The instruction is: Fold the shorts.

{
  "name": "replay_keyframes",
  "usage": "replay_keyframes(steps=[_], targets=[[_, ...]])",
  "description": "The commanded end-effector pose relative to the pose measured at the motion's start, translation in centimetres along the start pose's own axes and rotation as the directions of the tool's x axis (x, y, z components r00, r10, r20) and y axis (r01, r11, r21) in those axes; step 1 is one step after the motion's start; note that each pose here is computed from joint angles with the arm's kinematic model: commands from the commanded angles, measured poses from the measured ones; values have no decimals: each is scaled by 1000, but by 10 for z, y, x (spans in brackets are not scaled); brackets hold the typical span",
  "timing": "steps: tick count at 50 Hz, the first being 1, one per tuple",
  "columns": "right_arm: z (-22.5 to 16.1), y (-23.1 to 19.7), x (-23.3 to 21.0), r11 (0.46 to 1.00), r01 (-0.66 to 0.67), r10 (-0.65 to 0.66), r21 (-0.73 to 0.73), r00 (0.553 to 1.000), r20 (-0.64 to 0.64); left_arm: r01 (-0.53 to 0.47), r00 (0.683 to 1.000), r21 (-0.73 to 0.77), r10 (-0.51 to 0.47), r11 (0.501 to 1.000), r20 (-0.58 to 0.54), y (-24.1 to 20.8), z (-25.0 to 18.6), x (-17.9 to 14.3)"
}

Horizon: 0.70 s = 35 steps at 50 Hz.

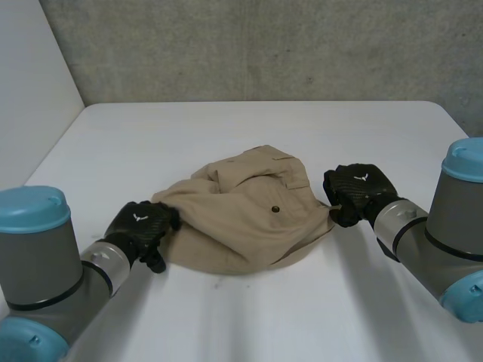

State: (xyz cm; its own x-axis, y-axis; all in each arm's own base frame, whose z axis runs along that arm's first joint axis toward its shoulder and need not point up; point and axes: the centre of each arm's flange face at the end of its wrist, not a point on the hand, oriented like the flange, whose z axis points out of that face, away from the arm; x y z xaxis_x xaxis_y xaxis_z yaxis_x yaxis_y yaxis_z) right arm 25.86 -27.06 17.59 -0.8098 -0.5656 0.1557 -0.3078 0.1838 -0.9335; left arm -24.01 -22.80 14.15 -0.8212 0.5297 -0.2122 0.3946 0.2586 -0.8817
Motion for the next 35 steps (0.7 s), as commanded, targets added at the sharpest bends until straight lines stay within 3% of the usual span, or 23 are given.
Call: replay_keyframes(steps=[1, 35], targets=[[1, -1, 0, 1000, 6, -6, 8, 1000, -1, -22, 999, -6, 22, 1000, 25, 4, 6, -6], [1, 2, -1, 1000, 10, -10, 3, 1000, 2, -28, 999, 19, 27, 999, 36, 9, 28, -7]])
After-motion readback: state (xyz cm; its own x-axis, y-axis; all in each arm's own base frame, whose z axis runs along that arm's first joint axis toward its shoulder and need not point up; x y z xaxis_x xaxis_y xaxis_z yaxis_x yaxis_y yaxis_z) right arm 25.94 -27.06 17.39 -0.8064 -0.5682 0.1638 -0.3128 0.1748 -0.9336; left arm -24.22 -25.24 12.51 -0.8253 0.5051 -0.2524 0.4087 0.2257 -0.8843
